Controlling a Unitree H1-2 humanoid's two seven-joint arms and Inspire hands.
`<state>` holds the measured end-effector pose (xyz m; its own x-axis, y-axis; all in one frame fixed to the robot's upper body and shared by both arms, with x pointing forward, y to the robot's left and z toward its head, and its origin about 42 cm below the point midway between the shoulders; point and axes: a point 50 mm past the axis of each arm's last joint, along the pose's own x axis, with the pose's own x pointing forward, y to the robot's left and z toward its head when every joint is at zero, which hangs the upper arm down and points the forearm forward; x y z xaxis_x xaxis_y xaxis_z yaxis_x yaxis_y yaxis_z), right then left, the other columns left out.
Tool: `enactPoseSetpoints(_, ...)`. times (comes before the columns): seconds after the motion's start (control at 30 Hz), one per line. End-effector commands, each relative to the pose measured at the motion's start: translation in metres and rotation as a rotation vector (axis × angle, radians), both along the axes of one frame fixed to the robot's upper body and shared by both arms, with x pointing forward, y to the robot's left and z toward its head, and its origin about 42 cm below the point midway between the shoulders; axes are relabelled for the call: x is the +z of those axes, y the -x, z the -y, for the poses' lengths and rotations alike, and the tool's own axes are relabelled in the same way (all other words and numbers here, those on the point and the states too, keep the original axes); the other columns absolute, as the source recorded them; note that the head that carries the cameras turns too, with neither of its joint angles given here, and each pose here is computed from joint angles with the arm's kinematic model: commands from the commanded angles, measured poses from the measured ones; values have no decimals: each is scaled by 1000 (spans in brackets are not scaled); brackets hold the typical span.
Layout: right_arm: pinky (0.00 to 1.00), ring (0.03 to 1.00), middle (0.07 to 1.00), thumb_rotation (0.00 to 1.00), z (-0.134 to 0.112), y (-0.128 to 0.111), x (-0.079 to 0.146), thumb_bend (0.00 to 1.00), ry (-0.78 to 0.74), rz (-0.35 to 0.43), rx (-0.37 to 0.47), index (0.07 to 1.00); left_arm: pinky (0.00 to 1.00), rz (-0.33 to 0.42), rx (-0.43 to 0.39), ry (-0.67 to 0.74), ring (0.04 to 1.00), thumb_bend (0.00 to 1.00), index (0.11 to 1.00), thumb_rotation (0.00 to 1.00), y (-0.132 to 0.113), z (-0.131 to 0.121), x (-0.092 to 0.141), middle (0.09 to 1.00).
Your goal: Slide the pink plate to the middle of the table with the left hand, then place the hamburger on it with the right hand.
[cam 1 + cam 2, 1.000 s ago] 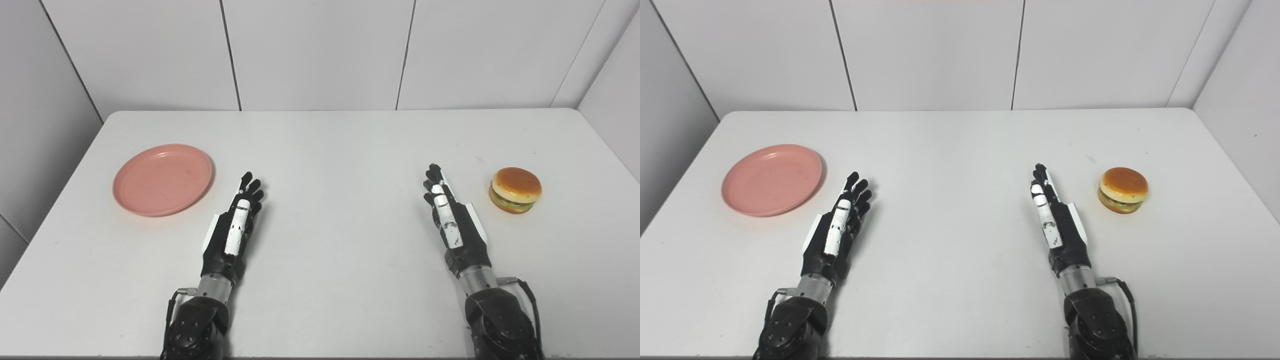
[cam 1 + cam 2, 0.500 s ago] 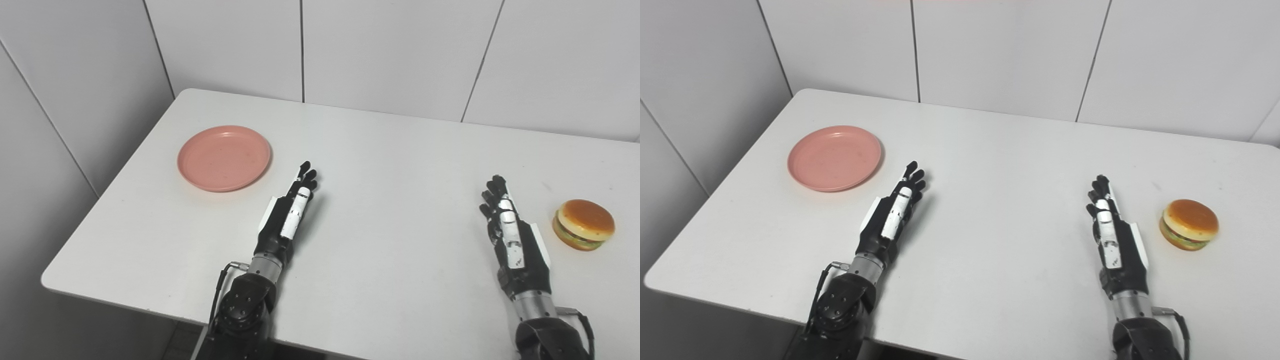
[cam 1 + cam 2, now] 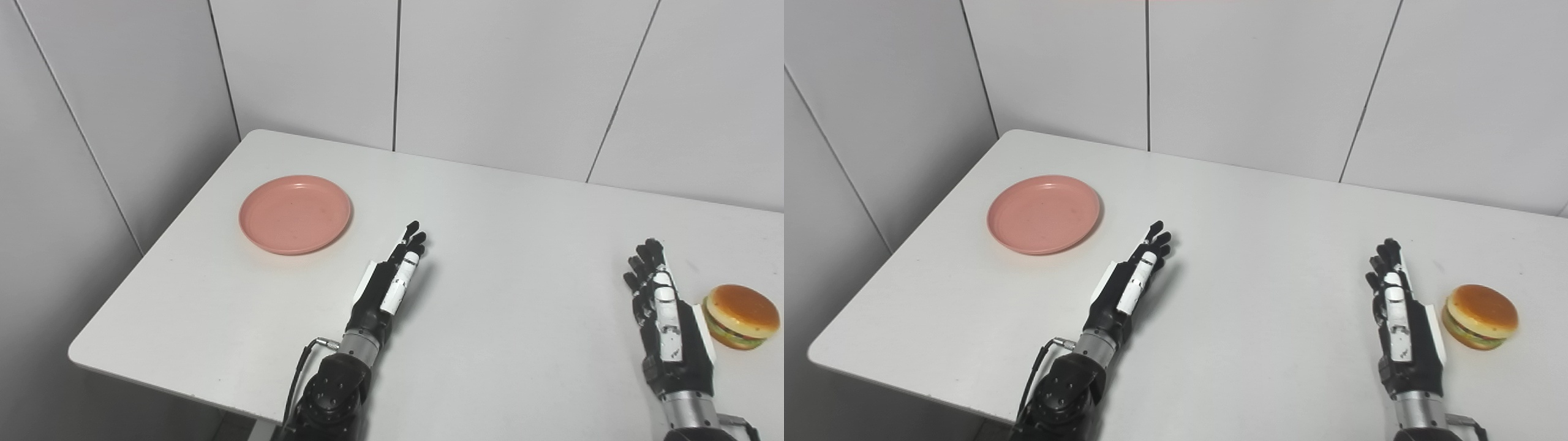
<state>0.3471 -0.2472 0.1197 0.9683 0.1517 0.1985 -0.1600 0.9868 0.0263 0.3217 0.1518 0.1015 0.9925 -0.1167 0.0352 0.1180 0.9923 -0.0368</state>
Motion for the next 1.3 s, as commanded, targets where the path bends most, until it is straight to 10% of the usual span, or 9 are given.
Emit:
enactPoseSetpoints(0.0, 1000, 1000, 1000, 1000, 4, 17, -26, 167, -2, -63, -14, 1000, 979, -44, -9, 5, 965, 328, 961, 1000, 8, 3, -17, 965)
enactPoseSetpoints(0.5, 1000, 1000, 1000, 1000, -2, 17, -24, 190, 23, -54, -10, 1000, 989, -1, -5, 15, 960, 353, 963, 1000, 5, -1, -3, 968)
enactPoseSetpoints(1.27, 1000, 1000, 1000, 1000, -1, 13, -29, 170, 6, -61, -10, 1000, 957, 292, 0, 9, 937, 459, 944, 1000, -19, -14, 110, 952)
